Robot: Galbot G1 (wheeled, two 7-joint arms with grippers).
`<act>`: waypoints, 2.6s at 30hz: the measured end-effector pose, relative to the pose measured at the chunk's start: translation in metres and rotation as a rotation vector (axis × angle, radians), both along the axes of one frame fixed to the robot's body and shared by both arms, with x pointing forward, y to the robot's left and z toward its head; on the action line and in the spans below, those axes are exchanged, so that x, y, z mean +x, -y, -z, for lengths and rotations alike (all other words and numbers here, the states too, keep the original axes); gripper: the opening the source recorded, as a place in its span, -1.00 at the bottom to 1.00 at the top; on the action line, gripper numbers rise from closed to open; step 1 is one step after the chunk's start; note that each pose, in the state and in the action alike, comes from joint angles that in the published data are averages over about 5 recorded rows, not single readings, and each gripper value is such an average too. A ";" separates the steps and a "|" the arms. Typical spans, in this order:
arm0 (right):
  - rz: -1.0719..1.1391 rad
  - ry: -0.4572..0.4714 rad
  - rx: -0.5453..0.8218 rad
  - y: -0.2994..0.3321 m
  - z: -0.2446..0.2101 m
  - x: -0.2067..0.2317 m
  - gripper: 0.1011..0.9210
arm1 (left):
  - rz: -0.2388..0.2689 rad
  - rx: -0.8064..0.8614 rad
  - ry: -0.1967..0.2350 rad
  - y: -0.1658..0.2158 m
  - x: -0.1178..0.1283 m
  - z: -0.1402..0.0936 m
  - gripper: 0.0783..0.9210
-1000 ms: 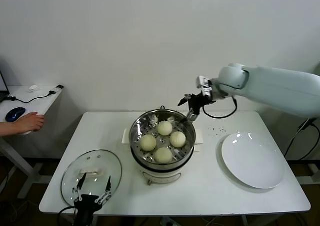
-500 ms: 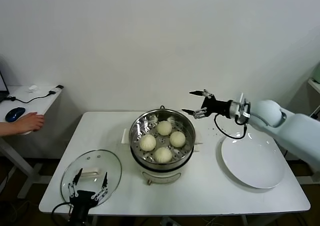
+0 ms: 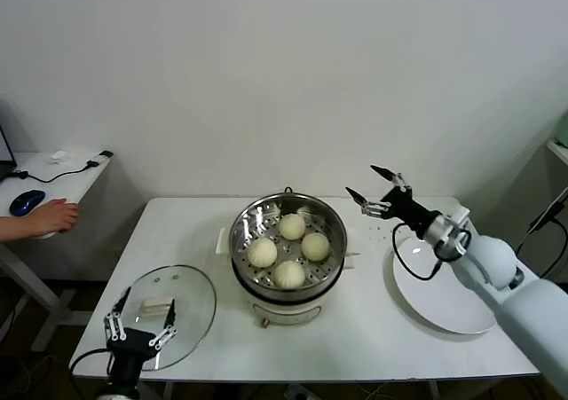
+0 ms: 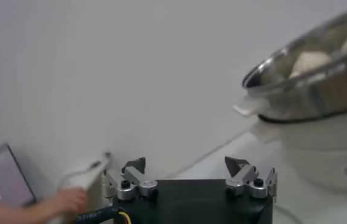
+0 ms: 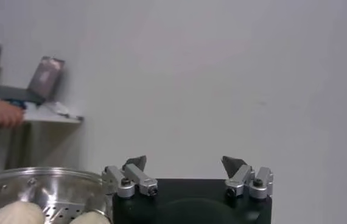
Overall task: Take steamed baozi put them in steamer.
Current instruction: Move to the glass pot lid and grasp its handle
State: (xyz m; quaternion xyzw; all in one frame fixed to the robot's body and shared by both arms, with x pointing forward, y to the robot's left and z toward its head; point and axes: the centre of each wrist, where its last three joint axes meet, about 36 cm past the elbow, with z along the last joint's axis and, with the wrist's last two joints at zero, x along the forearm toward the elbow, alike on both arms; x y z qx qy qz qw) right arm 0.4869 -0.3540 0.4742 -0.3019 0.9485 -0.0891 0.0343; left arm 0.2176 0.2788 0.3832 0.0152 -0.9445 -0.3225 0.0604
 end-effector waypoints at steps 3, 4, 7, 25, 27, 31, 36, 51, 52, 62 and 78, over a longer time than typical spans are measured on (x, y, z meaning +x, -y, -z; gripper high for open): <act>0.058 -0.011 0.039 0.009 0.015 -0.017 0.76 | 0.010 0.165 -0.005 -0.008 0.002 0.001 0.77; 0.077 -0.015 0.050 0.012 0.019 -0.023 0.76 | 0.015 0.225 -0.010 -0.010 0.002 0.001 0.77; 0.134 -0.027 0.077 0.021 0.033 -0.039 0.76 | 0.037 0.405 -0.033 -0.018 0.002 0.003 0.77; 0.345 -0.077 0.101 0.048 0.090 -0.100 0.76 | 0.055 0.868 -0.153 -0.024 0.021 0.064 0.77; 0.356 -0.080 0.097 0.050 0.094 -0.103 0.76 | 0.046 0.879 -0.159 -0.021 0.024 0.074 0.77; 0.377 -0.083 0.090 0.054 0.099 -0.108 0.76 | 0.031 0.895 -0.171 -0.014 0.030 0.091 0.77; 0.398 -0.087 0.082 0.058 0.107 -0.115 0.76 | 0.009 0.920 -0.174 -0.008 0.040 0.109 0.77; 0.429 -0.093 0.052 0.066 0.124 -0.125 0.76 | -0.077 0.979 -0.133 -0.001 0.083 0.136 0.77; 0.430 -0.093 0.051 0.066 0.125 -0.126 0.76 | -0.080 0.982 -0.131 -0.002 0.085 0.137 0.77; 0.436 -0.096 0.034 0.067 0.135 -0.127 0.76 | -0.097 0.984 -0.126 -0.008 0.104 0.144 0.31; 0.438 -0.090 0.015 0.069 0.143 -0.125 0.76 | -0.106 0.945 -0.106 -0.017 0.107 0.140 -0.76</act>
